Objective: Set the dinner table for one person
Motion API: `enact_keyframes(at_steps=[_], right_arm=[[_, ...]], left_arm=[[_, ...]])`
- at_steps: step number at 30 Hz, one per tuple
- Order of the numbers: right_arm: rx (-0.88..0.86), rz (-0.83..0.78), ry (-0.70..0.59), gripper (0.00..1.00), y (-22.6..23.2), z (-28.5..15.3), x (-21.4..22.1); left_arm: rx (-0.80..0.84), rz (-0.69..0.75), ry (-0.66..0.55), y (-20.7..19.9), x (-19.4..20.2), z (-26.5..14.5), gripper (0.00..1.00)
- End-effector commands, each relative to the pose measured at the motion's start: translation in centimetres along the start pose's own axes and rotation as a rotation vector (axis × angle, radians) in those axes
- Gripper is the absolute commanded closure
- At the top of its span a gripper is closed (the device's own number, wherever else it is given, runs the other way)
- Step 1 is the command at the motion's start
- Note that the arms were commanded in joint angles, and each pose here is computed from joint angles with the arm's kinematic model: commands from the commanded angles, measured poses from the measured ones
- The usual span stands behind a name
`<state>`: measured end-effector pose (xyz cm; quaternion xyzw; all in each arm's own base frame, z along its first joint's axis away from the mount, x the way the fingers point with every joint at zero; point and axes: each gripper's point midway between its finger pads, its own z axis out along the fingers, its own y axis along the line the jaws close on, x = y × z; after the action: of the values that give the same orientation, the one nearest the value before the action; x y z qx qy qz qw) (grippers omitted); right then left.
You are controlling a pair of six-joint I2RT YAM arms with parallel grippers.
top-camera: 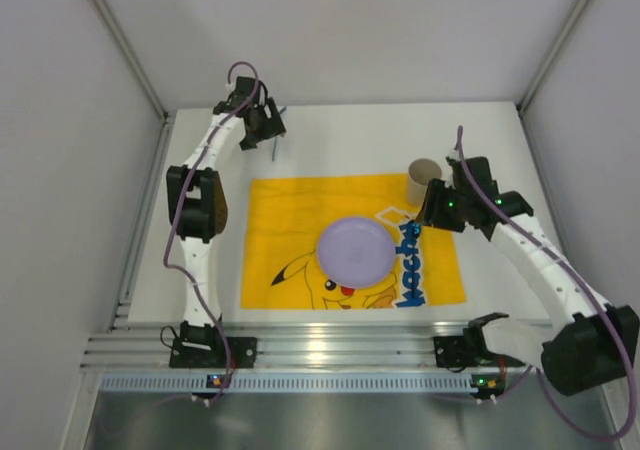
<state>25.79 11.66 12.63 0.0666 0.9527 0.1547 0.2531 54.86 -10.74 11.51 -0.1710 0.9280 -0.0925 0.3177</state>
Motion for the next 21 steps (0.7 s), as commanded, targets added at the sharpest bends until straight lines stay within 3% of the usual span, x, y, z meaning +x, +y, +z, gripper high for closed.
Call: enact_keyframes(at_steps=[1, 10, 17, 21], right_arm=[[0.018, -0.071, -0.094, 0.50, 0.3, -5.3, -1.6], [0.134, -0.081, -0.102, 0.50, -2.1, -7.3, -1.2], [0.152, -0.075, -0.081, 0.51, -2.5, -6.3, -1.7], [0.144, -0.074, -0.062, 0.51, -2.4, -5.5, -2.1]], left_arm=[[0.014, 0.008, -0.079, -0.5, -3.4, 3.0, 0.12], [0.091, -0.024, -0.145, -2.1, -4.8, 8.7, 0.18], [0.030, -0.007, -0.128, -0.8, -4.0, 10.4, 0.53], [-0.022, 0.031, -0.100, 0.5, -2.9, 11.1, 0.61]])
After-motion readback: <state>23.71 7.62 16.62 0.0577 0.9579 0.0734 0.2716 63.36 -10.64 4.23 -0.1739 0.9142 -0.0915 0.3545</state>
